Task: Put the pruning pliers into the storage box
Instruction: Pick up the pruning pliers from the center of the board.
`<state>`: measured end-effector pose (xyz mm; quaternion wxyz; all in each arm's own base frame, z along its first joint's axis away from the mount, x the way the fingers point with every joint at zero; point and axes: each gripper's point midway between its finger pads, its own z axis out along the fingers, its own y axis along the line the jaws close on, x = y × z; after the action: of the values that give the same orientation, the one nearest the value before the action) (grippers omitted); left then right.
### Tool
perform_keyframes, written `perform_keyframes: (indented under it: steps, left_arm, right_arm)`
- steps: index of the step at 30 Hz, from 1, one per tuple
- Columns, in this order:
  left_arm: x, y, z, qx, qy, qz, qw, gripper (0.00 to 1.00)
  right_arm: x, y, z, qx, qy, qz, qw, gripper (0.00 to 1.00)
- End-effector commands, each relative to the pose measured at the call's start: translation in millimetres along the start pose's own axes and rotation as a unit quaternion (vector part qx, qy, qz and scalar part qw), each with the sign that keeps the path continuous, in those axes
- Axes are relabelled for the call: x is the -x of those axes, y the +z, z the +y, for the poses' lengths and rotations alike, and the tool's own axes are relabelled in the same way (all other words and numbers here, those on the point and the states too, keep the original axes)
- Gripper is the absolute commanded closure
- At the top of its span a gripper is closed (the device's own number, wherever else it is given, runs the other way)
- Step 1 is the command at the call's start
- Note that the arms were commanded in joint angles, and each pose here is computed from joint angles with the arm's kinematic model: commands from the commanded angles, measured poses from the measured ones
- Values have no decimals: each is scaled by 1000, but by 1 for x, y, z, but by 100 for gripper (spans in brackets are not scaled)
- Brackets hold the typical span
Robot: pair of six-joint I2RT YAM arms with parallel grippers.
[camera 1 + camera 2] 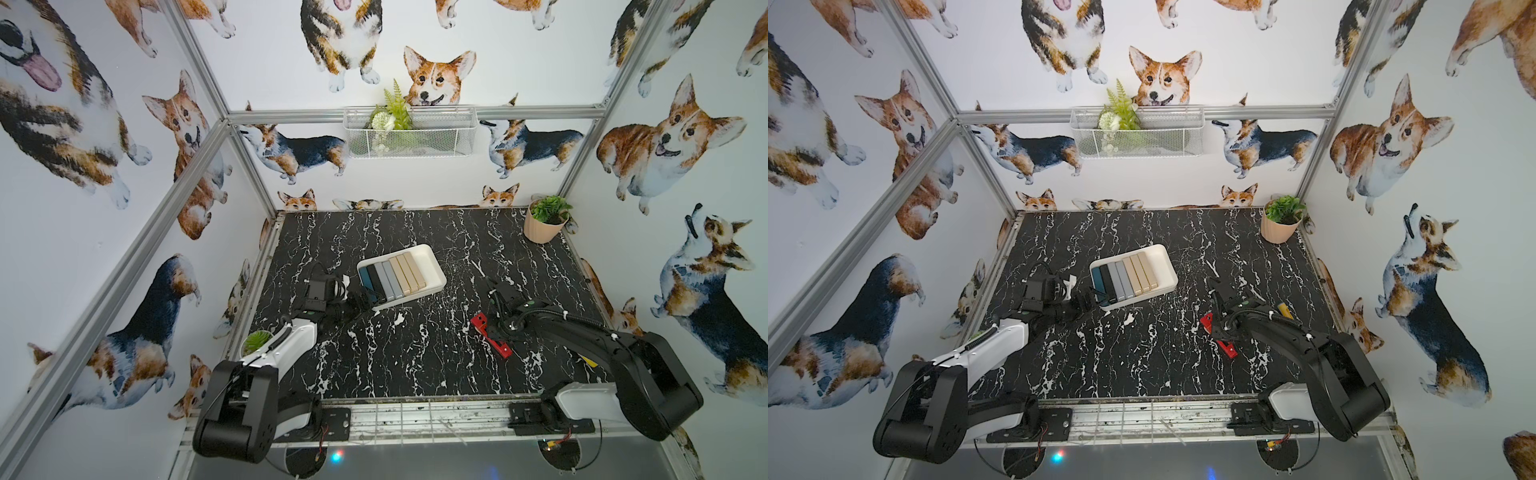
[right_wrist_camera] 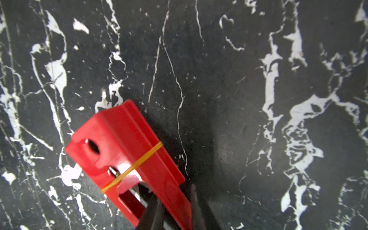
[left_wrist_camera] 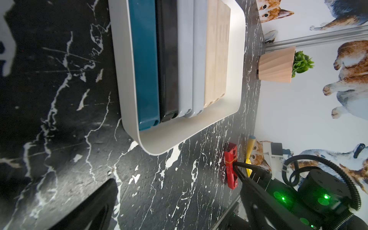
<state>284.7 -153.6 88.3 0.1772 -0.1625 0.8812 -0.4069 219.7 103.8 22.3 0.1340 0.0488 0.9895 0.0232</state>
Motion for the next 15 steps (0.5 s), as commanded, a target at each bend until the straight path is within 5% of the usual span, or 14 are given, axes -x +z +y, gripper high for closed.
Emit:
perform_keyframes:
  steps: [1, 15]
  left_arm:
    - [3, 0, -3, -5, 4, -6, 1000, 0]
    - [1, 3, -1, -3, 3, -4, 1000, 0]
  right_arm:
    - [4, 0, 4, 8, -1, -5, 1000, 81]
    - [4, 2, 9, 18, -3, 3, 1000, 100]
